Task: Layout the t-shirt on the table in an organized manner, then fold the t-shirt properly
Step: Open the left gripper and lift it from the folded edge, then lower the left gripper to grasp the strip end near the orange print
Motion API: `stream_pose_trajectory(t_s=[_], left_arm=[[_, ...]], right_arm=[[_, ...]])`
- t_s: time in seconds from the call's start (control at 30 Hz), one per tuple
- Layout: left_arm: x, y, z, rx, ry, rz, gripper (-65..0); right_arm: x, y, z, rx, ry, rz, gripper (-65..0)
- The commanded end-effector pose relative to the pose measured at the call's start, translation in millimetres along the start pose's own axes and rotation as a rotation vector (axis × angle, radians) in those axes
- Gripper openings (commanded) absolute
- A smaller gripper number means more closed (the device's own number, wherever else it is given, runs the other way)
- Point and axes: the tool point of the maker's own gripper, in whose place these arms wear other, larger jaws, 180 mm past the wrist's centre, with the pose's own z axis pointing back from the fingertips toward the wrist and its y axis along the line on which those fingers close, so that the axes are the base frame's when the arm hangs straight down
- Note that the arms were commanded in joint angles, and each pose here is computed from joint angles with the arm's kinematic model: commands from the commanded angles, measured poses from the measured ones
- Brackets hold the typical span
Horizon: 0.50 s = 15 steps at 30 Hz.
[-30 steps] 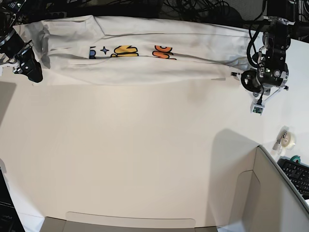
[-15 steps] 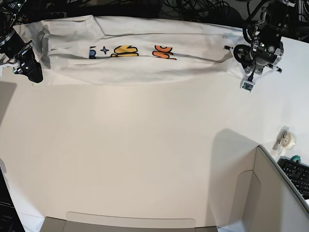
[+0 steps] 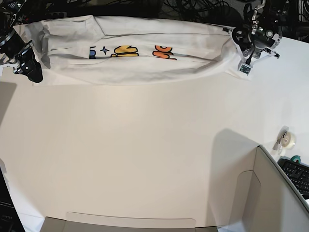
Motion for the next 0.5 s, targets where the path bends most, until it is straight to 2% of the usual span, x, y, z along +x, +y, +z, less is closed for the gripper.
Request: stream_pose_trajectory(t_s=[0.0,0.07,0.13,0.2,0.33,0.47], left_arm=[[14,27,9,0.074,-0.060,0.025,-65.0],[28,63,21,0.154,-0.150,0.107,-64.6],[34,91,32,0.220,-0.226,0.205,-61.0],[36,110,44,0.231,-0.284,0.309,-56.2],[44,115,57,0.084,-0.383,0.503,-46.9],[32,116,59,-0.148,-0.395,0.753,-41.7]], right_arm=[[8,10,3,0.024,-0.008,0.030,-45.7],[7,10,3,0.024,-0.007,0.030,-45.7],[7,9,3,0.024,-0.006,0.028,-45.7],[7,9,3,0.024,-0.006,0.028,-45.7],[7,9,3,0.024,-0.006,0.028,-45.7],[7,9,3,0.024,-0.006,0.028,-45.7]])
